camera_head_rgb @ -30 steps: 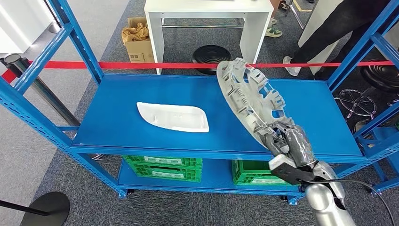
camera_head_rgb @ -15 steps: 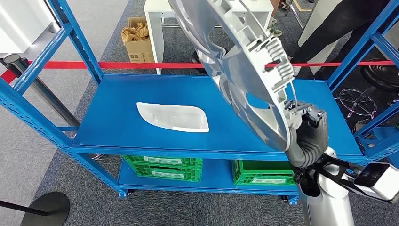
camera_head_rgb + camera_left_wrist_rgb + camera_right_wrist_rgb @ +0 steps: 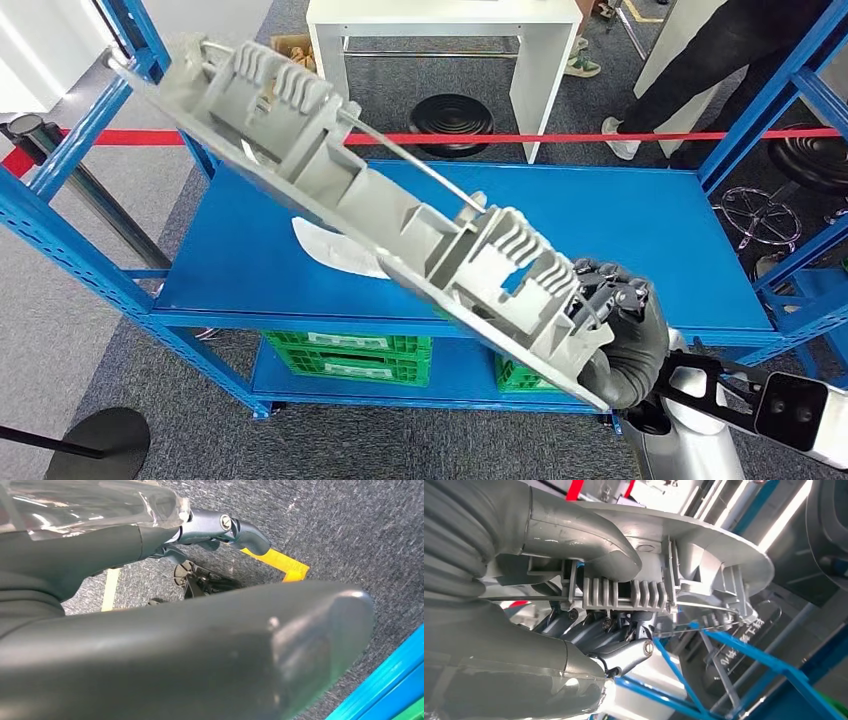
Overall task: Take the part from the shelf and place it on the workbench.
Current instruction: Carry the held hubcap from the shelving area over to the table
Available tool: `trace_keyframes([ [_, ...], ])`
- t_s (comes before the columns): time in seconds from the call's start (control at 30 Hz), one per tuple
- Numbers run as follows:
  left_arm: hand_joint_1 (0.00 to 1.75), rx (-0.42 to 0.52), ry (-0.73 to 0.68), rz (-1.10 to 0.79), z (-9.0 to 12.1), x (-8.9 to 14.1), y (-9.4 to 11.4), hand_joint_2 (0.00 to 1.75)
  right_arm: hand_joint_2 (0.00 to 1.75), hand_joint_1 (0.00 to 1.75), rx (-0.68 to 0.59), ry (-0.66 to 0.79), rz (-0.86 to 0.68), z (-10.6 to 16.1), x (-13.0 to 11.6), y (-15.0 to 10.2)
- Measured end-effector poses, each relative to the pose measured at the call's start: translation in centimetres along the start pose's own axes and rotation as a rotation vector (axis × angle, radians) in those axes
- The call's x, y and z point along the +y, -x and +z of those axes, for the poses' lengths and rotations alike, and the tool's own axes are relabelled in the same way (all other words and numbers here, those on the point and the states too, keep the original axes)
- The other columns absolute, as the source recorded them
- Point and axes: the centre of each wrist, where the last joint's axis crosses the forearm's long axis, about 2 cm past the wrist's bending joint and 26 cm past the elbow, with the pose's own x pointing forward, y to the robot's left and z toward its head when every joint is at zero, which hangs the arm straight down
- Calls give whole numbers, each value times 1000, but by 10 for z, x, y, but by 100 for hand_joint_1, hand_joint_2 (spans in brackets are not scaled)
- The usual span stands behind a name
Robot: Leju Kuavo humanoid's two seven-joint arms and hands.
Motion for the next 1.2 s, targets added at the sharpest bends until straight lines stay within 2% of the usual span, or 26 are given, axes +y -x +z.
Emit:
trace_keyframes([
  [0.73,0,117,-77,-43,1,14,-2,0,175,175,22,-57,-125,23,11,-1],
  [1.2,0,220,-115,-60,0,32,-7,0,175,175,56,-70,-79,31,-1,-2],
])
